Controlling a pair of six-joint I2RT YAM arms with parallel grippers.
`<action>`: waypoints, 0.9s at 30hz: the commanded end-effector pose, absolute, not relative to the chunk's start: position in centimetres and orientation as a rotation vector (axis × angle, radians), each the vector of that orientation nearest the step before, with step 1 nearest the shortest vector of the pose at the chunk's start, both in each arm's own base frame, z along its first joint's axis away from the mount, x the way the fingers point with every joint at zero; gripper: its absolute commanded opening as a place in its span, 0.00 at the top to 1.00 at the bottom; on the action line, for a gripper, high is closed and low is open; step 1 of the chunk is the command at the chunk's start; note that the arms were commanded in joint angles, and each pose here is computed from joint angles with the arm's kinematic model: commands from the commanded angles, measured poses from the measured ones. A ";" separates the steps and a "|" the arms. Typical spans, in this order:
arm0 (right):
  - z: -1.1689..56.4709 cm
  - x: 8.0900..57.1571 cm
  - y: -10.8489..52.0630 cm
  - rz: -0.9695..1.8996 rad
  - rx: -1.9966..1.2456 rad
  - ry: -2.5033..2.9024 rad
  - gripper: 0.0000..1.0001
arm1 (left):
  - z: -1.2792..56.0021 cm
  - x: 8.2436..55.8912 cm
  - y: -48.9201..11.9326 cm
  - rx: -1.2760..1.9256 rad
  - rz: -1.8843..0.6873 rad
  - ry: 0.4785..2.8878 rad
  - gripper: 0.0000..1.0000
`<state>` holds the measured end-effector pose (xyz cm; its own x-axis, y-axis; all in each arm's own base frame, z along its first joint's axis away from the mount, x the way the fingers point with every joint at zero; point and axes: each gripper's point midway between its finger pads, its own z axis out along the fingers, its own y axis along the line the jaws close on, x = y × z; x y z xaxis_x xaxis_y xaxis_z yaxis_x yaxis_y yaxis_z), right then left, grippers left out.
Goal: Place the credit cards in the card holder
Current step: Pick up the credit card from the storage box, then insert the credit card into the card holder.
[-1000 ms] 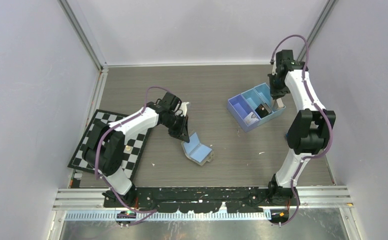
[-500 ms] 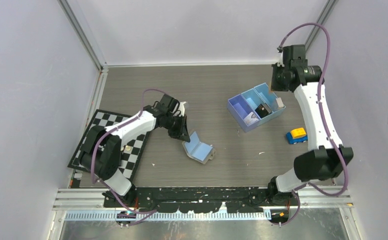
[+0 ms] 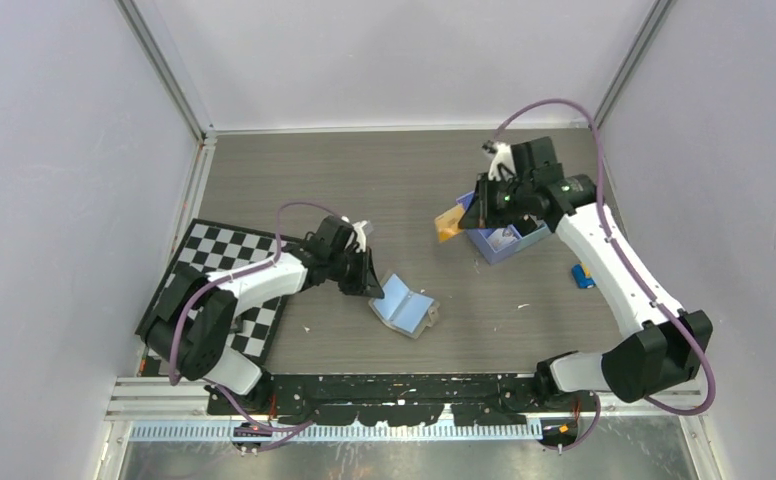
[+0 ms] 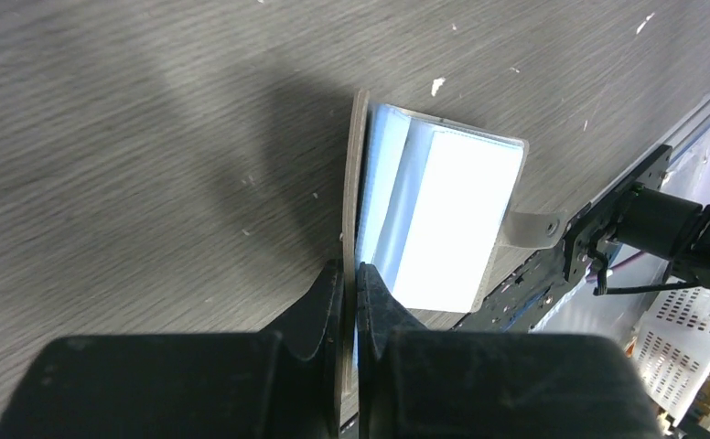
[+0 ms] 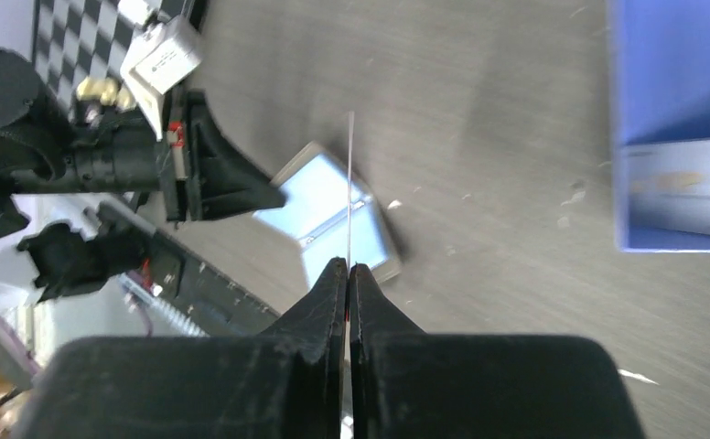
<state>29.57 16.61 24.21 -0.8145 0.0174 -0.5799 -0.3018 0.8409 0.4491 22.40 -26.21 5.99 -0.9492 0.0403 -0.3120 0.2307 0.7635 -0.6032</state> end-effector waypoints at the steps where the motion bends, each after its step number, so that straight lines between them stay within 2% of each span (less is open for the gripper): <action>1: 23.6 27.2 21.9 1.057 -0.219 2.422 1.00 | 8.6 23.9 -28.3 0.201 -1.067 2.472 1.00; 10: 17.4 22.8 27.4 1.427 -0.117 2.507 1.00 | 6.7 23.1 -28.0 0.193 -1.082 2.483 1.00; 27: 7.6 17.5 25.4 1.368 -0.050 2.808 0.99 | 4.2 22.8 -27.9 0.349 -1.092 2.582 1.00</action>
<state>17.56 25.24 7.79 -0.9998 0.0118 -0.0173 -0.0062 0.6240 0.7814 22.12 -27.68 3.47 -0.9417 0.0557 -0.3318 0.2741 0.6990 -0.6605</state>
